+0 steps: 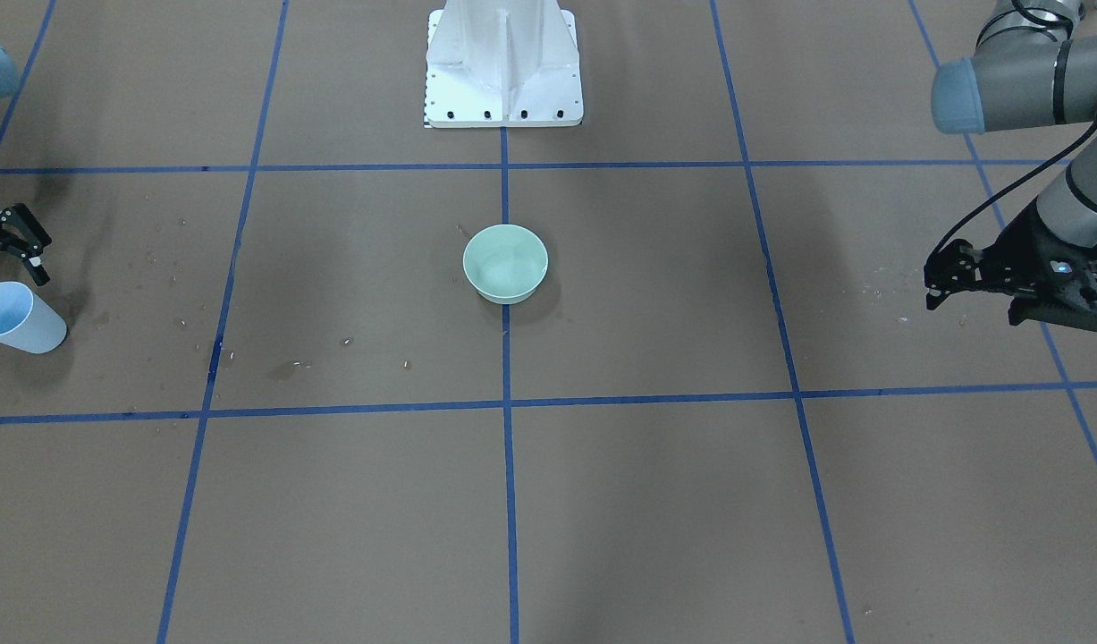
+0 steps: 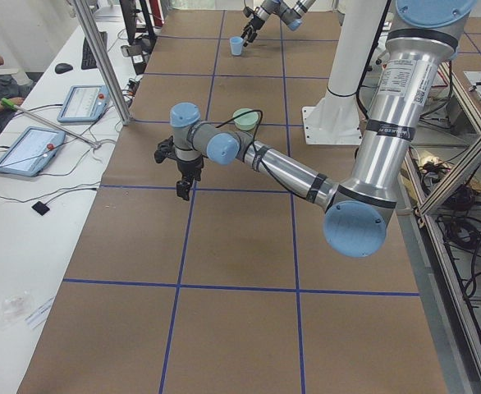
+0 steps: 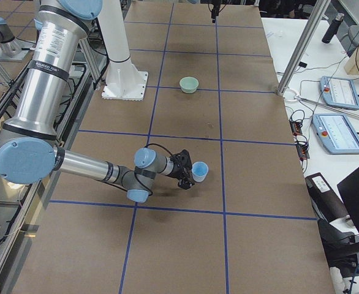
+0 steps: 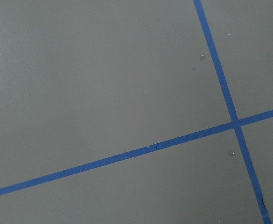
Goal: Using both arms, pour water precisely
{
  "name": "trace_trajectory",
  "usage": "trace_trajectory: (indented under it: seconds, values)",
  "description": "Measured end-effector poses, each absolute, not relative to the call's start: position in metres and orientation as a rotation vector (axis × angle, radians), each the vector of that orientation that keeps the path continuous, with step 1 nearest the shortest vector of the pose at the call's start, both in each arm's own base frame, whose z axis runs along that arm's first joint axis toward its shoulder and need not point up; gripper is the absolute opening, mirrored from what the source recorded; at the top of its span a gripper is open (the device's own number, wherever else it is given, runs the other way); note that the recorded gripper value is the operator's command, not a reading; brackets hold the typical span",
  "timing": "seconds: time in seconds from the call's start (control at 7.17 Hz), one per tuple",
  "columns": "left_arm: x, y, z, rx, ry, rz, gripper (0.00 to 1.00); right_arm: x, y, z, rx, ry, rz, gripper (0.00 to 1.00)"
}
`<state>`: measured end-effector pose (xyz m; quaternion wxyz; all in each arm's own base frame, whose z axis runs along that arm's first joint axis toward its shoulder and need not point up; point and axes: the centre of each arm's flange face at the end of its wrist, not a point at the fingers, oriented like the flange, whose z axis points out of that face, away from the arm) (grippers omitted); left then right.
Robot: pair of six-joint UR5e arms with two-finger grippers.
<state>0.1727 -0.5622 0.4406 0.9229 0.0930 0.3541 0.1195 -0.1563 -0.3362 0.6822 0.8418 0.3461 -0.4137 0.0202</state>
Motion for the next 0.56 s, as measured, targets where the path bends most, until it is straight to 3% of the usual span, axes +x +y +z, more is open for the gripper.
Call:
trace_trajectory:
  seconds: [0.56]
  values:
    - [0.177,-0.562,0.426,0.185,0.744,0.19,0.99,-0.123,-0.308,0.69,0.698,-0.913,0.021,0.99]
